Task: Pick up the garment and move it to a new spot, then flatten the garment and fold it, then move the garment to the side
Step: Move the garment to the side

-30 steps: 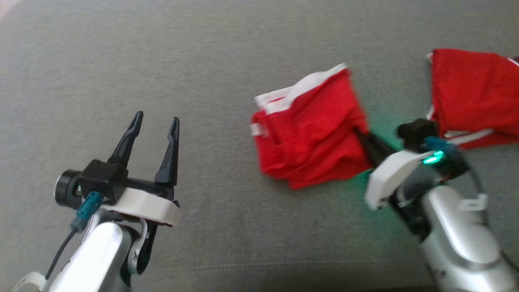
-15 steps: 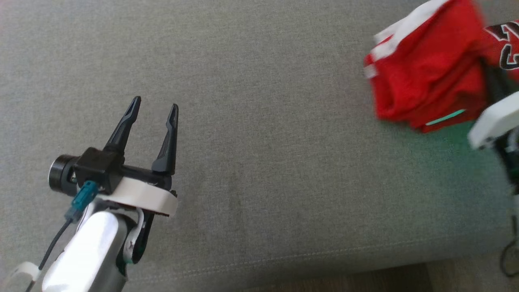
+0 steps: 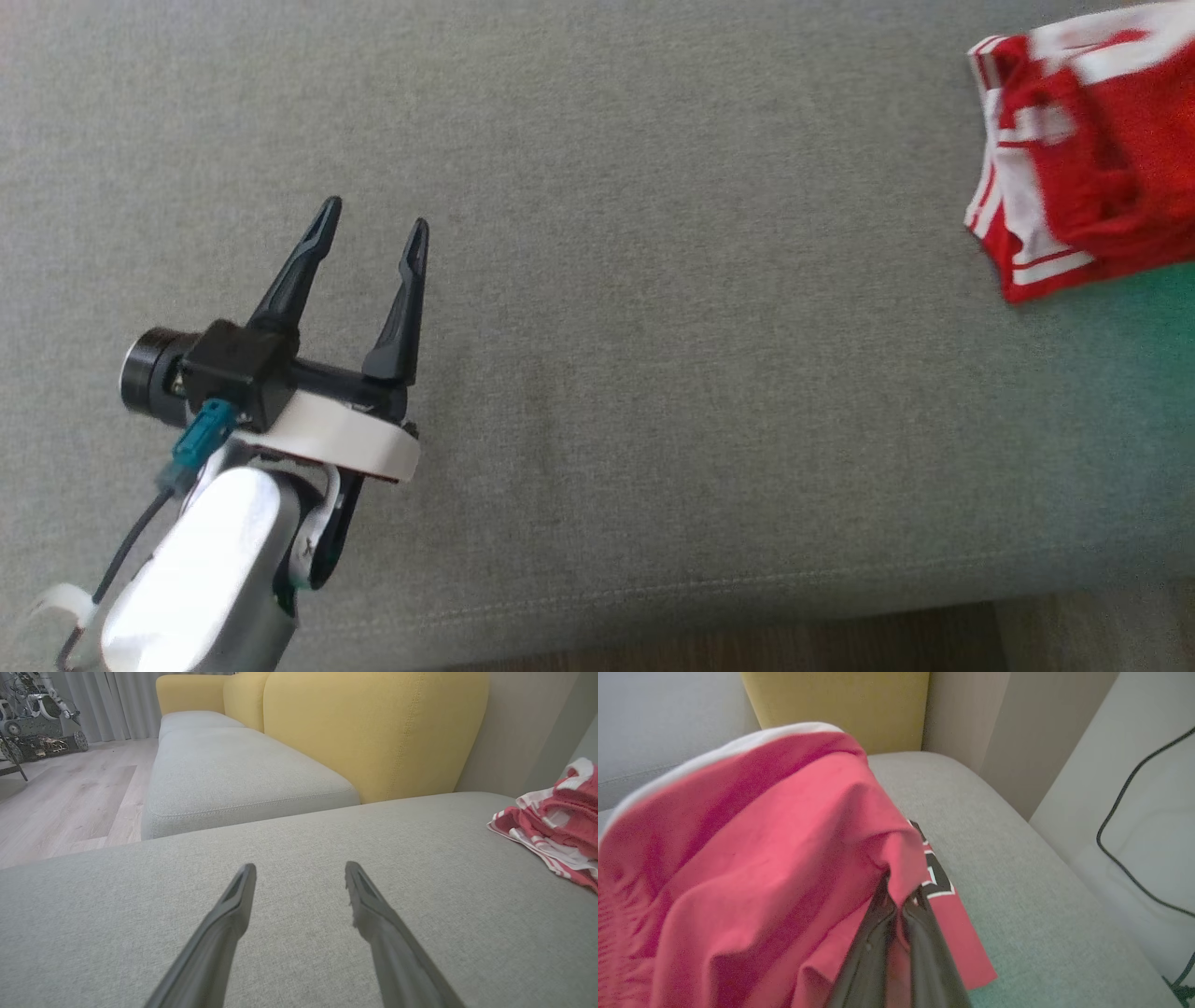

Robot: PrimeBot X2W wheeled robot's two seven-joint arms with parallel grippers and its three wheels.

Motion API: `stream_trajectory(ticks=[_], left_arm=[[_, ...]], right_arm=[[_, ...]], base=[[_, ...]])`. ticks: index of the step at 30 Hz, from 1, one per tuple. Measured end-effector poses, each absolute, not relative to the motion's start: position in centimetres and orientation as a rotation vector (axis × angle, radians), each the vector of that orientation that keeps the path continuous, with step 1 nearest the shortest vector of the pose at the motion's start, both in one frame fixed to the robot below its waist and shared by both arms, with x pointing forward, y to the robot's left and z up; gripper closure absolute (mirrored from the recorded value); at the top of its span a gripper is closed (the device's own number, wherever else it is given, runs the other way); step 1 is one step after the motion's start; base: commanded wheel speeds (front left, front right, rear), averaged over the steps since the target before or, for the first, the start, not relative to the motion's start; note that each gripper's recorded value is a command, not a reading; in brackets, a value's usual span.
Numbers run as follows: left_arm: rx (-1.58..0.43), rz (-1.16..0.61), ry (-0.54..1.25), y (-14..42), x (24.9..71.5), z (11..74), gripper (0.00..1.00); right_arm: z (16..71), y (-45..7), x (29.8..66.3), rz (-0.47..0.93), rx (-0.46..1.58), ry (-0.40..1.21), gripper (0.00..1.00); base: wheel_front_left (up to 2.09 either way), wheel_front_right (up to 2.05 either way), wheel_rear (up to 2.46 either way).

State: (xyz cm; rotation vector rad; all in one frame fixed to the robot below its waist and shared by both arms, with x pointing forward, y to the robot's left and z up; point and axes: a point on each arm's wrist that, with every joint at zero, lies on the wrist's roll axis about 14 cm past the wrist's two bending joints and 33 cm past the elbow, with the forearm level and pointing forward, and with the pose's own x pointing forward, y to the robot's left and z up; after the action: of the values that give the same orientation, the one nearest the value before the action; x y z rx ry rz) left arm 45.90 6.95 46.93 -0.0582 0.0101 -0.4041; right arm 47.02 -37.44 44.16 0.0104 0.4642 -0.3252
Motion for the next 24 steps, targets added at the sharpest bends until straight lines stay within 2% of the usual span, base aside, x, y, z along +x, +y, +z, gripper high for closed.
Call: stream_trajectory(ticks=[7,12,13,14,21,24], left_arm=[[-0.055,-0.394,0.019,7.4,46.7,46.3,0.00],[-0.056,-0.391,0.030,7.5,46.8,45.7,0.00],[-0.056,-0.391,0.031,7.5,46.8,45.7,0.00],[-0.056,-0.391,0.033,7.5,46.9,45.6,0.00],[-0.053,-0.396,0.022,7.3,46.8,46.1,0.00],[-0.050,-0.394,0.010,7.4,46.7,46.7,0.00]], right_arm=[[40.2,-38.5,46.5,-0.386,0.053,0.553,1.00],[39.3,-38.3,46.9,-0.389,0.054,0.554,0.98],[39.1,-38.4,46.9,-0.392,0.057,0.554,0.67],[39.0,-38.3,46.9,-0.395,0.062,0.555,0.00],[39.8,-38.1,47.1,-0.392,0.055,0.507,0.00],[41.6,-37.5,47.7,-0.372,0.042,0.430,0.00]], base=[[0.00,0.00,0.00],[0.00,0.00,0.00],[0.00,0.00,0.00],[0.00,0.00,0.00],[0.00,0.00,0.00],[0.00,0.00,0.00]])
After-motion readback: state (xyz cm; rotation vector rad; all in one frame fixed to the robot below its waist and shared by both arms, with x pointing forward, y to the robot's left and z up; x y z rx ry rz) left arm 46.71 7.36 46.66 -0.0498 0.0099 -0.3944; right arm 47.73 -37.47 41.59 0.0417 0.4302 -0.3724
